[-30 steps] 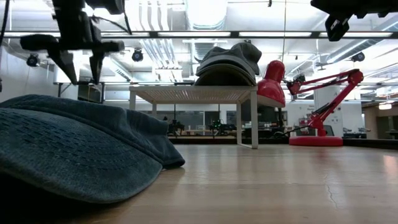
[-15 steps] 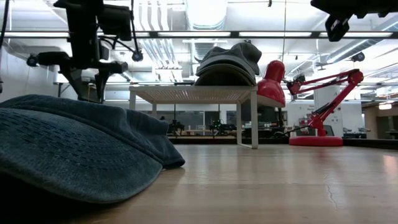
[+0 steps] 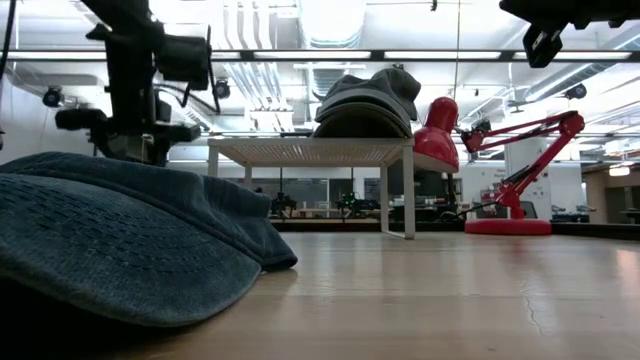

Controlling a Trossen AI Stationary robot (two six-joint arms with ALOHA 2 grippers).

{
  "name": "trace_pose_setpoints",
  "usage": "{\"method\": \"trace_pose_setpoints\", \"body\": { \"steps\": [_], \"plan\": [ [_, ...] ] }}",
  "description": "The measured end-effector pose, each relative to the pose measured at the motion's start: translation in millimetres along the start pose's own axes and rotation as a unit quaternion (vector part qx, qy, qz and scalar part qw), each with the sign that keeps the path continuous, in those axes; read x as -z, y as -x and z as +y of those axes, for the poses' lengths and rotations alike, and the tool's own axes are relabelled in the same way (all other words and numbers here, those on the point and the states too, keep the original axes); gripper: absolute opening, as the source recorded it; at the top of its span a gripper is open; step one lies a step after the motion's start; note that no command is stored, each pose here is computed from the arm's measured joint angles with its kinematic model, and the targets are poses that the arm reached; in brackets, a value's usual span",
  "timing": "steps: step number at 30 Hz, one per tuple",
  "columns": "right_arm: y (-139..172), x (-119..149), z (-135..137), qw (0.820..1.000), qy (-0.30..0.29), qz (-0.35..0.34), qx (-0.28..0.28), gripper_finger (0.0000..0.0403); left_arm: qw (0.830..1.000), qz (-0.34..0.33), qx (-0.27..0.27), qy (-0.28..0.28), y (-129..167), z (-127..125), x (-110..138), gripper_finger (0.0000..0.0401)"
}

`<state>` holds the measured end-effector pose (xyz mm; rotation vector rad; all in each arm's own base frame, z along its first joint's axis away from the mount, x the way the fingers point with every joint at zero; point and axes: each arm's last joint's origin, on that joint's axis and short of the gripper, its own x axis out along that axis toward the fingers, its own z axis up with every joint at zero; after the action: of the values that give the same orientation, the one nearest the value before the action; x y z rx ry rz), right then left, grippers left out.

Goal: Pick & Place hat
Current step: Put the top black cap on the shelf

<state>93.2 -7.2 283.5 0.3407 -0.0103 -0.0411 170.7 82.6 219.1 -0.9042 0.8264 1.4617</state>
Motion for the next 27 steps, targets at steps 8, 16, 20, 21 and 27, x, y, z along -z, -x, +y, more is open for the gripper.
{"method": "trace_pose_setpoints", "body": {
  "steps": [8,16,20,21,27],
  "plan": [
    [0.0,0.0,0.0,1.0,0.0,0.0,0.0,0.0028,1.0,0.013,0.005,0.02,-23.5,5.6,4.8,0.0223],
    [0.0,0.1,0.0,1.0,0.0,0.0,0.0,0.0028,0.999,-0.001,0.023,0.047,-43.2,9.1,2.7,0.0223],
    [0.0,0.1,0.0,1.0,0.0,0.0,0.0,0.0028,0.998,-0.009,0.036,0.053,-53.7,10.5,4.9,0.0223],
    [0.0,0.1,0.0,1.0,0.0,0.0,0.0,0.0028,0.998,-0.011,0.038,0.053,-56.3,11.0,5.9,0.0223],
    [0.0,0.0,0.0,1.0,0.0,0.0,0.0,0.0028,0.997,0.0,0.036,0.072,-70.2,19.1,15.4,0.0211]
  ]
}}
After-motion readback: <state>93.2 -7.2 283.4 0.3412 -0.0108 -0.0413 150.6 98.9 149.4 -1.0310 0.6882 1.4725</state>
